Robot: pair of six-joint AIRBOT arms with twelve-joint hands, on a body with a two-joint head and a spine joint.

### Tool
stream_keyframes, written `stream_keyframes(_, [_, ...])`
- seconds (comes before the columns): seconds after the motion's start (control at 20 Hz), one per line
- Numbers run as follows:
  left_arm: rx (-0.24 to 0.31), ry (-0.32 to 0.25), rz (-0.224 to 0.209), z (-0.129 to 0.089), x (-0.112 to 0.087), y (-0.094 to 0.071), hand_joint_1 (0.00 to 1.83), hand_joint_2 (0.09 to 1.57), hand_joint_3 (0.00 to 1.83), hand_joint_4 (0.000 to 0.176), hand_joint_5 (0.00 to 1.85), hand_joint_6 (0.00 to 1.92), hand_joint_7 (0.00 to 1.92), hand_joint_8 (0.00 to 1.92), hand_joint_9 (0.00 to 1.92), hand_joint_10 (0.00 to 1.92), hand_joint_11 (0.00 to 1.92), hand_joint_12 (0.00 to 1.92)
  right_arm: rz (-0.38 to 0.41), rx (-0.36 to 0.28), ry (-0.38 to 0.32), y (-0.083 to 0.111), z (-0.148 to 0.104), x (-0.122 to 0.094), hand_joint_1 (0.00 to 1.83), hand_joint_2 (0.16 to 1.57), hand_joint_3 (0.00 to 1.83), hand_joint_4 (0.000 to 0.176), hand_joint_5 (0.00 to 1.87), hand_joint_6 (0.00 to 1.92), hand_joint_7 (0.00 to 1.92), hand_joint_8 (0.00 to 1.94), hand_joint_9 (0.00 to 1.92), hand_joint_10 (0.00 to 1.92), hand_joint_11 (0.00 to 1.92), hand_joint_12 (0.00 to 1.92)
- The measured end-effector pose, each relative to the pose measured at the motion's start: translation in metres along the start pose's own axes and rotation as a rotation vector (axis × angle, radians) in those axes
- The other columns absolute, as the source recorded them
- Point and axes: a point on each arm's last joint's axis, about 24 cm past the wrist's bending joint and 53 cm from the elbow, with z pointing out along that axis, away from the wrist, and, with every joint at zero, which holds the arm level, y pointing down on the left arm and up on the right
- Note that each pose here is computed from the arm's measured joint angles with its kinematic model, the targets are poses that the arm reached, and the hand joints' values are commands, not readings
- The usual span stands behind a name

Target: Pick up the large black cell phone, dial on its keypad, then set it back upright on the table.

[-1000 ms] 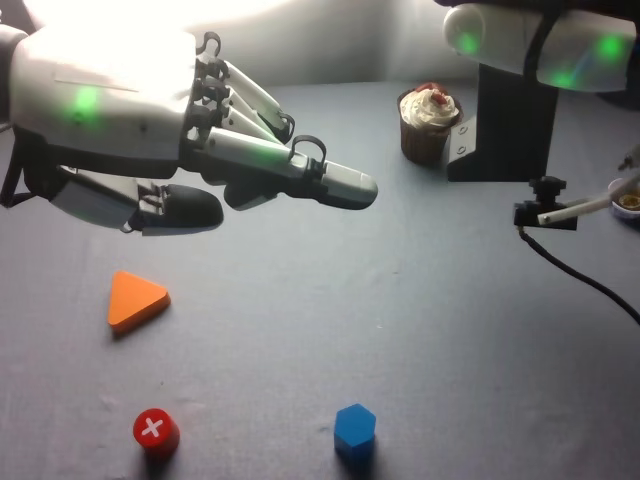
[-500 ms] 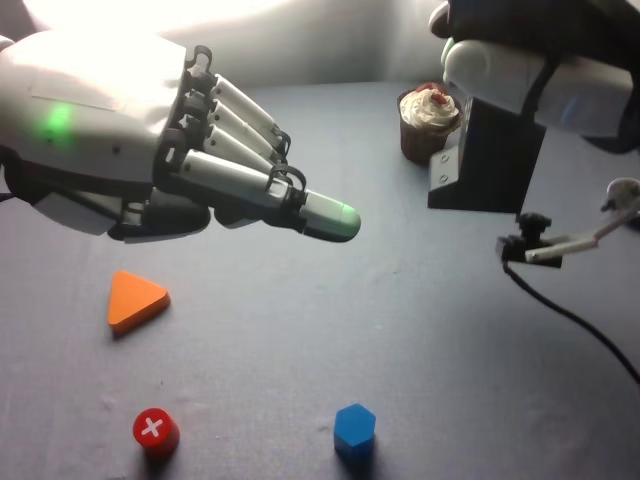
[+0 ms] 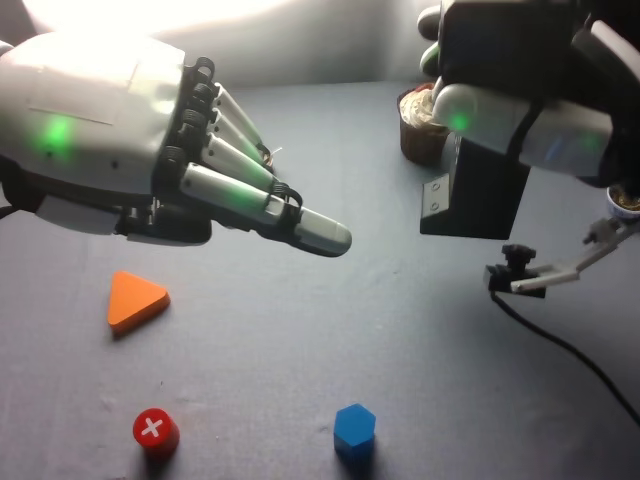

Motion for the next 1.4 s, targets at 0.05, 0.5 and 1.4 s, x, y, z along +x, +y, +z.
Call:
stream_keyframes(0.05, [-0.006, -0.002, 0.012, 0.003, 0.0, 0.0, 0.52, 1.35, 0.0, 0.021, 0.24, 0.01, 0.45, 0.79, 0.41, 1.23, 0.23, 1.66, 0.002, 0.009, -0.001, -0.006, -0.002, -0.001, 1.36, 1.17, 0.0, 0.0, 0.86, 0.96, 0.88, 1.24, 0.79, 1.44, 0.72, 1.49])
stream_keyframes(0.5, [-0.127, 0.025, 0.018, -0.003, 0.007, 0.026, 0.0, 1.25, 0.0, 0.007, 0.38, 0.0, 0.35, 0.0, 0.29, 0.01, 0.0, 0.75, -0.012, 0.035, -0.01, -0.033, -0.01, -0.012, 1.36, 1.15, 0.0, 0.0, 0.9, 0.93, 0.86, 1.19, 0.87, 1.36, 0.8, 1.32])
stream_keyframes(1.4, [-0.159, -0.073, -0.027, -0.017, -0.018, 0.035, 0.08, 1.22, 0.0, 0.015, 0.4, 0.0, 0.42, 0.0, 0.34, 0.0, 0.0, 0.7, 0.003, -0.004, 0.003, -0.057, -0.027, -0.017, 1.37, 1.15, 0.0, 0.0, 0.91, 0.86, 0.83, 1.26, 0.92, 1.29, 0.93, 1.23])
